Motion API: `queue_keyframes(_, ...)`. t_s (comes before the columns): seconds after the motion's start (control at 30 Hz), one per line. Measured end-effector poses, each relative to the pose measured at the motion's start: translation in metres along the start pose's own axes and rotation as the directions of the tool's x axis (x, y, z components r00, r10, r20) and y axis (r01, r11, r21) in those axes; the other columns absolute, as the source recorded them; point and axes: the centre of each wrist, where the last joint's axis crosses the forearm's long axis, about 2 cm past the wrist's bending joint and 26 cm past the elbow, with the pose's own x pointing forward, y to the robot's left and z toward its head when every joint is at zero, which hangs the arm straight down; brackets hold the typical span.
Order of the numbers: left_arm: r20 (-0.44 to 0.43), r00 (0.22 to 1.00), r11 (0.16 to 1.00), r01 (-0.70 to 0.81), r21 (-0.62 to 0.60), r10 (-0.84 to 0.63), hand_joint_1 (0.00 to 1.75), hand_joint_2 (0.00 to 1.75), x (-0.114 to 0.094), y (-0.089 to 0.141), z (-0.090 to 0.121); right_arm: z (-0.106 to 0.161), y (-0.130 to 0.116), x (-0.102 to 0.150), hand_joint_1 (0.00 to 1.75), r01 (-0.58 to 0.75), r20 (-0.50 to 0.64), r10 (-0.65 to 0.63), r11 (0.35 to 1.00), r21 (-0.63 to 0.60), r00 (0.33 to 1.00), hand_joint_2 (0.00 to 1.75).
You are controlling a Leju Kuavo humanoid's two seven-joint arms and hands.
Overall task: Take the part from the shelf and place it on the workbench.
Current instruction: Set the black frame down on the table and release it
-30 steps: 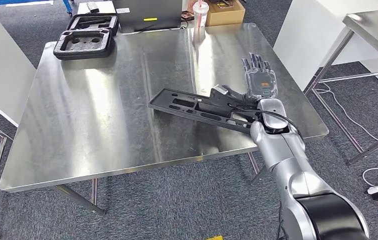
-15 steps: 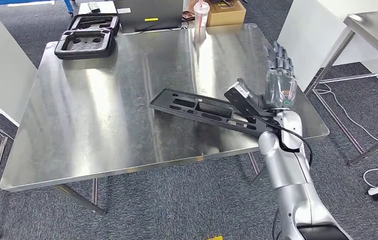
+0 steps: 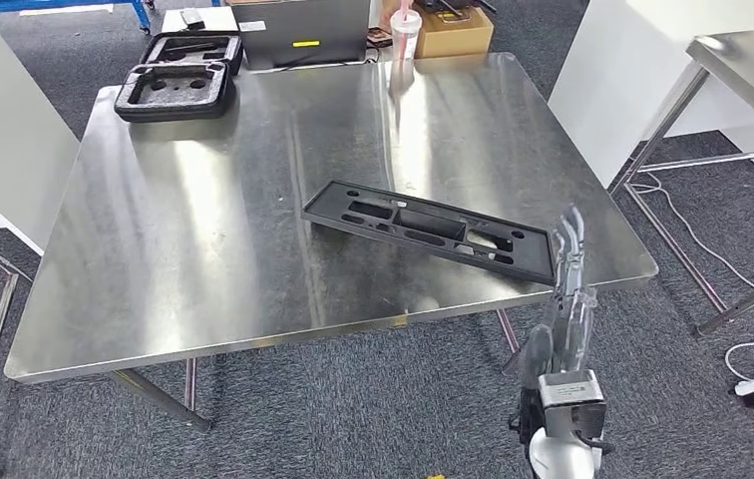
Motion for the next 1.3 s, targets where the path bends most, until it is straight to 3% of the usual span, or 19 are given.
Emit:
queue_keyframes(0.33,-0.063,0.991,0.988,-0.114,0.100,0.121,0.00,0.00,-0.012,-0.011,0.008,0.017,0.010,0.001,0.00,0.112,-0.093,-0.107,0.993,0.044,0.990,0.00)
queue_keyframes(0.57,-0.092,0.978,0.973,-0.173,0.155,0.188,0.00,0.00,-0.019,-0.016,0.013,0.024,0.028,-0.010,0.00,0.079,-0.174,-0.055,0.988,0.132,0.983,0.00)
queue_keyframes(1.03,-0.090,0.978,0.980,-0.180,0.084,0.187,0.00,0.00,-0.016,-0.022,0.013,0.033,0.035,-0.029,0.00,0.058,-0.269,-0.016,0.987,0.149,0.963,0.00)
queue_keyframes(1.17,-0.097,0.981,0.985,-0.164,0.063,0.169,0.00,0.00,-0.016,-0.022,0.013,0.056,0.032,-0.051,0.00,0.029,-0.420,0.040,0.987,0.158,0.906,0.00)
queue_keyframes(1.3,-0.110,0.986,0.991,-0.123,0.047,0.127,0.00,0.00,-0.014,-0.022,0.012,0.090,0.028,-0.092,0.00,0.048,-0.646,0.066,0.986,0.157,0.761,0.00)
